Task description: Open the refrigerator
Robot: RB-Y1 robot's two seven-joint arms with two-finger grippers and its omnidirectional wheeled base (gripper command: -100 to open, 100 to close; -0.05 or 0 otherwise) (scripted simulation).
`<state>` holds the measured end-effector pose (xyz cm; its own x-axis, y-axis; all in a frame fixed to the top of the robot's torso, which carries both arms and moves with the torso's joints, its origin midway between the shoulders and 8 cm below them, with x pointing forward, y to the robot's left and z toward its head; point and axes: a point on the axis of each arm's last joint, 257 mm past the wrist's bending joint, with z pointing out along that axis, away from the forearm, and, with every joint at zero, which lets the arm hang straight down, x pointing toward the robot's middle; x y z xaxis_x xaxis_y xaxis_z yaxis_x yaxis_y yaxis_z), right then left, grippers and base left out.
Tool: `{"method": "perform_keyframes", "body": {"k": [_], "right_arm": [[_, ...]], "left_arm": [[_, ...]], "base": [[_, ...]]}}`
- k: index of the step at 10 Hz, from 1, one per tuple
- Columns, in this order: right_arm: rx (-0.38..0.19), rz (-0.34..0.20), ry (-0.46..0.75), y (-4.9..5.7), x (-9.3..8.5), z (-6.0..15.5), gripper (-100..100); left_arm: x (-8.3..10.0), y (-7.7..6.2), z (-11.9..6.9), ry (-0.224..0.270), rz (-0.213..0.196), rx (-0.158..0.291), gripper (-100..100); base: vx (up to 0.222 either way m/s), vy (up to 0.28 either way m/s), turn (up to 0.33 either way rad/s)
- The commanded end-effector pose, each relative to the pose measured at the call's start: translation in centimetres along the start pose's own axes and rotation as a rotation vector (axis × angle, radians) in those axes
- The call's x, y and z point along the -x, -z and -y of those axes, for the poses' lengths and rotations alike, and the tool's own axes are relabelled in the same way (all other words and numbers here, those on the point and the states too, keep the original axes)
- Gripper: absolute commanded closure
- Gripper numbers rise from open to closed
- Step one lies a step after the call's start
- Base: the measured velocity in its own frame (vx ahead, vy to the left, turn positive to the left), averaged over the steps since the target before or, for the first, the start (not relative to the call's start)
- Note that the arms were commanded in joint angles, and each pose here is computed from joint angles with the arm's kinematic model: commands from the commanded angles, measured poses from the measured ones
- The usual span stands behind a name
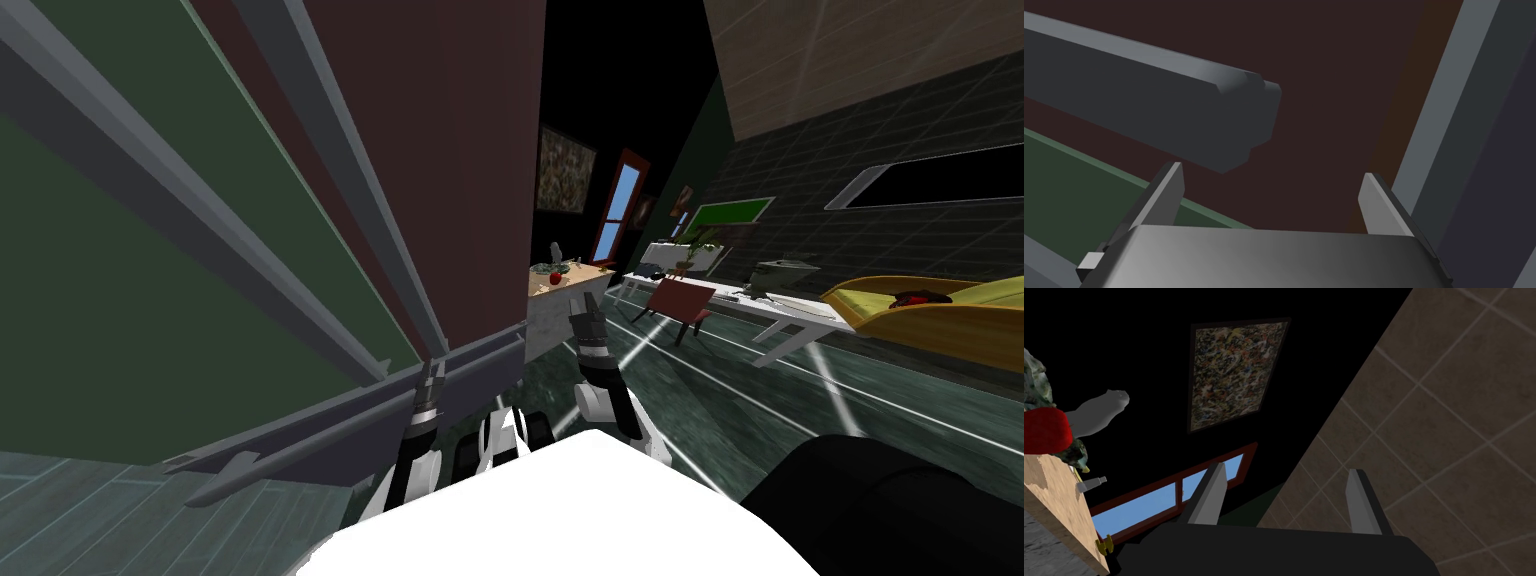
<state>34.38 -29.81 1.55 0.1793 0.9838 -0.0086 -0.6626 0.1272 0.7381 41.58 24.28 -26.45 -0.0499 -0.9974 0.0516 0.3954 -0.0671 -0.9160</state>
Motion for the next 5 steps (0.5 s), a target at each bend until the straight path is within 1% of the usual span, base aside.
{"method": "perform_keyframes", "body": {"k": [1, 3, 4, 5], "right_arm": [[0.0, 0.0, 0.0, 0.0, 0.0, 0.0, 0], [0.0, 0.0, 0.0, 0.0, 0.0, 0.0, 0], [0.0, 0.0, 0.0, 0.0, 0.0, 0.0, 0], [0.0, 0.0, 0.0, 0.0, 0.0, 0.0, 0]], "left_arm": [[0.6, -2.0, 0.3, 0.0, 0.004, -0.014, -100], [1.2, -3.1, 0.3, -0.001, 0.008, -0.015, -100], [1.2, -2.0, -0.5, -0.003, 0.009, 0.01, -100], [0.3, -1.5, 0.3, 0.001, 0.002, -0.014, 100]], "base": [[-0.035, -0.019, -0.014], [-0.042, -0.025, -0.009], [-0.027, -0.008, 0.013], [0.055, 0.027, 0.032]]}}
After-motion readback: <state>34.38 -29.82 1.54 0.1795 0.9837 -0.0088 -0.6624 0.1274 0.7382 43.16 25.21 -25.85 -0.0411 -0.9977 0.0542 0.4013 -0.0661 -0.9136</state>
